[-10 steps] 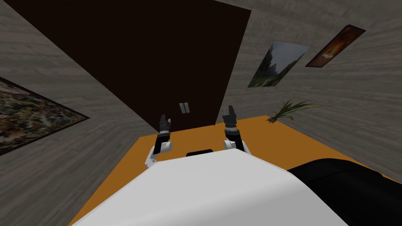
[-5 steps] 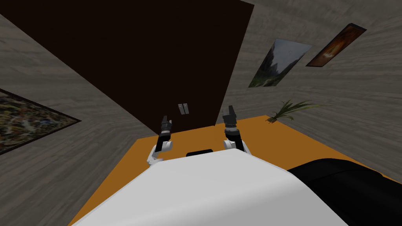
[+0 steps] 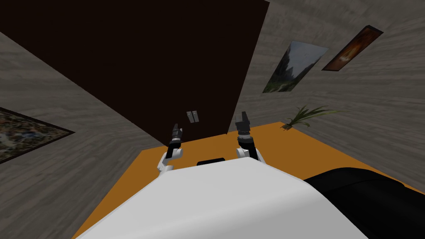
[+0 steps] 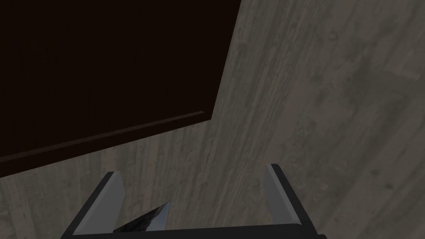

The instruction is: Pull the door open

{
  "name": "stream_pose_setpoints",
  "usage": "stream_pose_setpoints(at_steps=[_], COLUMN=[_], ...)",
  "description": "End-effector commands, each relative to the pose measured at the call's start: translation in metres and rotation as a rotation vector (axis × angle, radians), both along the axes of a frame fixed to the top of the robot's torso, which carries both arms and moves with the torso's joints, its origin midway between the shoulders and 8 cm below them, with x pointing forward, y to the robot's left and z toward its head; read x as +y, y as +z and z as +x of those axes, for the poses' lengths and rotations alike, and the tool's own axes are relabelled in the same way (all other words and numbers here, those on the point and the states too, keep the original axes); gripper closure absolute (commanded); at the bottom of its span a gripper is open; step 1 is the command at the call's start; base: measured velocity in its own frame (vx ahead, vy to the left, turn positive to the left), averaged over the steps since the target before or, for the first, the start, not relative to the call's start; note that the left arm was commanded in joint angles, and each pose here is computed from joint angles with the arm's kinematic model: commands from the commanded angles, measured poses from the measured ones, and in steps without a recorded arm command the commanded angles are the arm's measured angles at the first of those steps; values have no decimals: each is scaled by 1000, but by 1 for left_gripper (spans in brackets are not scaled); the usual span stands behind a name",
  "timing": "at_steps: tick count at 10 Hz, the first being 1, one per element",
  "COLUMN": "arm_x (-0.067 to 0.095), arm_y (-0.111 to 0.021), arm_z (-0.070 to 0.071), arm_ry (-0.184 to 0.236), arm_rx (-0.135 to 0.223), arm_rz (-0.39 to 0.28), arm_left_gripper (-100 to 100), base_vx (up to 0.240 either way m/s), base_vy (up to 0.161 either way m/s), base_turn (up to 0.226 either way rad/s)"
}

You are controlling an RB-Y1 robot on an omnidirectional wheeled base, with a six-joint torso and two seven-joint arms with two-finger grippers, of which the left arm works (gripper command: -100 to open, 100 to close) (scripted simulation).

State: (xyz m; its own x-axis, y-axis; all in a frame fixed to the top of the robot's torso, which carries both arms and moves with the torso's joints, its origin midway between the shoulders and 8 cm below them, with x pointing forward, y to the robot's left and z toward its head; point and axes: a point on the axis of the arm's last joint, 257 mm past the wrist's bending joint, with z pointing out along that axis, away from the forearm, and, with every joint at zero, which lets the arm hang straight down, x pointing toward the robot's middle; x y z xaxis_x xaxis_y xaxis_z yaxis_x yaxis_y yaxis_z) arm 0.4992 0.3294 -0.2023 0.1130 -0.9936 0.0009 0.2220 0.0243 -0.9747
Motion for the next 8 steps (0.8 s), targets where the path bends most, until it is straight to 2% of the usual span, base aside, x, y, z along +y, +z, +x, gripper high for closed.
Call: stream_pose_setpoints(at_steps=[1,8], arm_x=[4,17], arm_y=[-12,-54], arm_z=[4,19], arm_ry=[4,20], arm_rx=[28,126], arm_rz=[-2,-13], arm_left_gripper=[-100,-100], base_vx=[103,98], base_vy=[5,3], base_turn=[-28,-31])
